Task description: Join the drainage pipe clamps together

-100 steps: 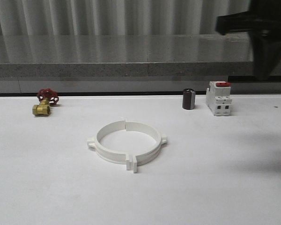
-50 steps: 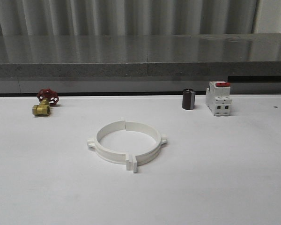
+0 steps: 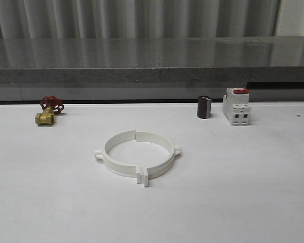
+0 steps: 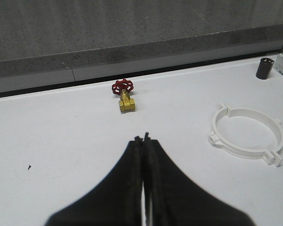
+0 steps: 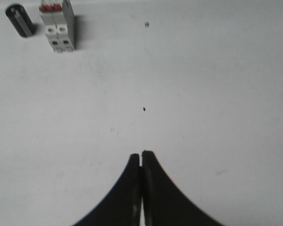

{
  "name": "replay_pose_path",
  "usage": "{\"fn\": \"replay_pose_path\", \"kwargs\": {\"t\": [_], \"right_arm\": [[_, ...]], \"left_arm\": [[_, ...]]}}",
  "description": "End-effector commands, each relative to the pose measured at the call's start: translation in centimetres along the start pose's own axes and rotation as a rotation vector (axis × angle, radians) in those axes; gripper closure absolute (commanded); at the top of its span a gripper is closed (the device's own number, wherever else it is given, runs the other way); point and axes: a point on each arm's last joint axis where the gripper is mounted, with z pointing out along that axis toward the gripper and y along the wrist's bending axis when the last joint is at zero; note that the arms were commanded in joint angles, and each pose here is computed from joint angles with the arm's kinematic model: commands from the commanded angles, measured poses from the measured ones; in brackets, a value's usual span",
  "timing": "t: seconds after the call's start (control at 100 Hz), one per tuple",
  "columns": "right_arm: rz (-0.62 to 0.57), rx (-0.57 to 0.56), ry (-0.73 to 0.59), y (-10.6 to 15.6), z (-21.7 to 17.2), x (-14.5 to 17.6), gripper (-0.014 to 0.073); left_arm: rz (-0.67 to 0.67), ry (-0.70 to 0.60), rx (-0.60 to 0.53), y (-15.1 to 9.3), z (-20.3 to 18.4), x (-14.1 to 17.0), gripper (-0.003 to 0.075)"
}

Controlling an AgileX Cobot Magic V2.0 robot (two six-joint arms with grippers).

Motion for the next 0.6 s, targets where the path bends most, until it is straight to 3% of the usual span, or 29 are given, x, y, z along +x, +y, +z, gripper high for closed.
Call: {"fn": "replay_pose_path", "kwargs": {"t": [0.0,0.1,0.24,0.59], "right_arm": [[-0.023,-0.025,-0.231,0.1,-1.1,-0.7,0.0662],[-0.027,-0.057,-0.396,0.1,-1.6,0.2,0.0662],[-0.031,-0.086,-0.531,0.1,-1.6,2.5,0.0662],[-0.031,-0.107,-0.669,-0.3,-0.8,9.6,0.0662]], "left_arm": [[-0.012,-0.092,-0.010,0.1,-0.3,-1.4,0.0740],[-0.012,-0.092,-0.010,0.1,-0.3,-1.4,0.0740],[-0.012,-0.092,-0.010,0.1,-0.3,-1.4,0.0740],[-0.012,-0.092,-0.010,0.1,-0.3,-1.4,0.0740]]}}
